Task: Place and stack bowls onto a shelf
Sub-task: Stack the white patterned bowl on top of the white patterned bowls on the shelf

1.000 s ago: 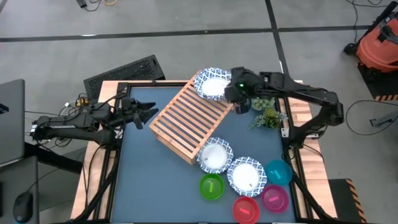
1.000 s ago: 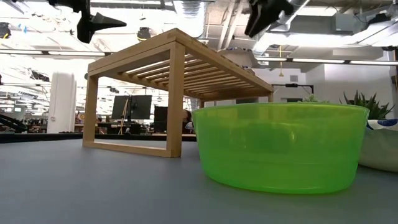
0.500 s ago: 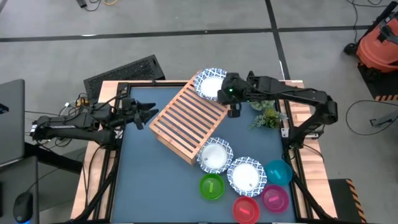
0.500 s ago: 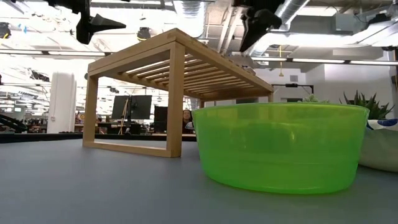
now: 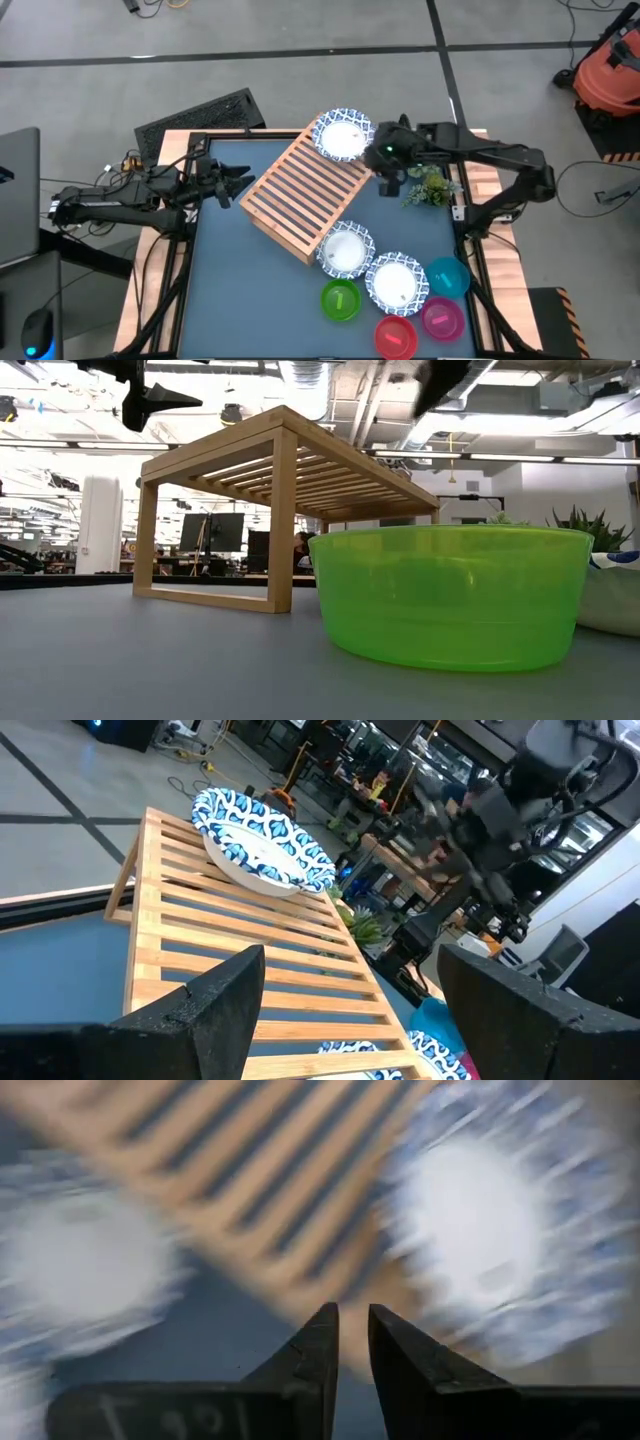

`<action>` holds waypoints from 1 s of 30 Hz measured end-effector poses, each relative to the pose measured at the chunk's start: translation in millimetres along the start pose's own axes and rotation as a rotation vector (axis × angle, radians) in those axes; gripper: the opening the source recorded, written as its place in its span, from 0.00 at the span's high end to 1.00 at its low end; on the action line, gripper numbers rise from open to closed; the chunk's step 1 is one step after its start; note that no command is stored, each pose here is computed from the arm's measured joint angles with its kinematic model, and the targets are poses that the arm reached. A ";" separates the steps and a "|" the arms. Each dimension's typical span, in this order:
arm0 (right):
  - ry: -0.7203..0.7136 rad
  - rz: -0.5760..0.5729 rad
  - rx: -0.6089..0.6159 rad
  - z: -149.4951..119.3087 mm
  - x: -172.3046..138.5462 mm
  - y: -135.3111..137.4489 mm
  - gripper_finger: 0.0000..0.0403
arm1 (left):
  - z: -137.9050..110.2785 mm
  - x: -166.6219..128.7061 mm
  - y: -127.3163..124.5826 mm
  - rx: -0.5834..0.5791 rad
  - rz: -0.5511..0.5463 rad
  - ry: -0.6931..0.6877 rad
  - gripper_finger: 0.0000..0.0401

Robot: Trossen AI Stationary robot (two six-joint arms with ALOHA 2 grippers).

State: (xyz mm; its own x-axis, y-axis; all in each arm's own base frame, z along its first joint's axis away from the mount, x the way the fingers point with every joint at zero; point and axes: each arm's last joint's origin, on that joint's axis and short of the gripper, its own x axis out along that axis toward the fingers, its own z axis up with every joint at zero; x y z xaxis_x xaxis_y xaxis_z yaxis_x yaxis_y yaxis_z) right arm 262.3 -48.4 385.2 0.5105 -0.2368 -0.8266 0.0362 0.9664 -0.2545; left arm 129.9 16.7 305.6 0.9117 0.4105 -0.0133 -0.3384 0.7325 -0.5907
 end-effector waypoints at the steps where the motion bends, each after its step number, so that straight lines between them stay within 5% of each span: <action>1: 0.031 0.071 0.041 -4.6 -2.5 4.9 0.78 | -0.1 0.0 0.1 0.001 0.001 0.000 0.30; 5: 0.171 0.234 0.176 -15.6 -3.7 26.2 0.78 | -0.6 0.0 0.5 0.003 0.006 0.005 0.30; 12: 0.281 0.270 0.249 -30.2 30.2 69.6 0.76 | -1.2 0.0 1.0 0.006 0.012 0.010 0.30; 17: 0.358 0.295 0.357 -51.3 66.3 86.3 0.64 | -1.4 -0.1 1.2 0.008 0.014 0.013 0.30; 23: 0.311 0.345 0.507 -68.7 105.1 99.6 0.43 | -4.6 -0.2 3.7 0.024 0.038 0.044 0.30; 30: 0.232 0.338 0.670 -83.3 133.6 107.4 0.40 | -7.8 -0.5 6.2 0.040 0.062 0.076 0.30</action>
State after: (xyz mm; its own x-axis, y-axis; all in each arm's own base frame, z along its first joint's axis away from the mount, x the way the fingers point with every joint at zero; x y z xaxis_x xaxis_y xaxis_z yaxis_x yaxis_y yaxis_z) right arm 262.9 15.4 205.6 0.3963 0.1377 -0.9077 0.4590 0.8265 0.3258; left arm 129.2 16.8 295.7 0.9031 0.4148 -0.1107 -0.4025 0.7284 -0.5544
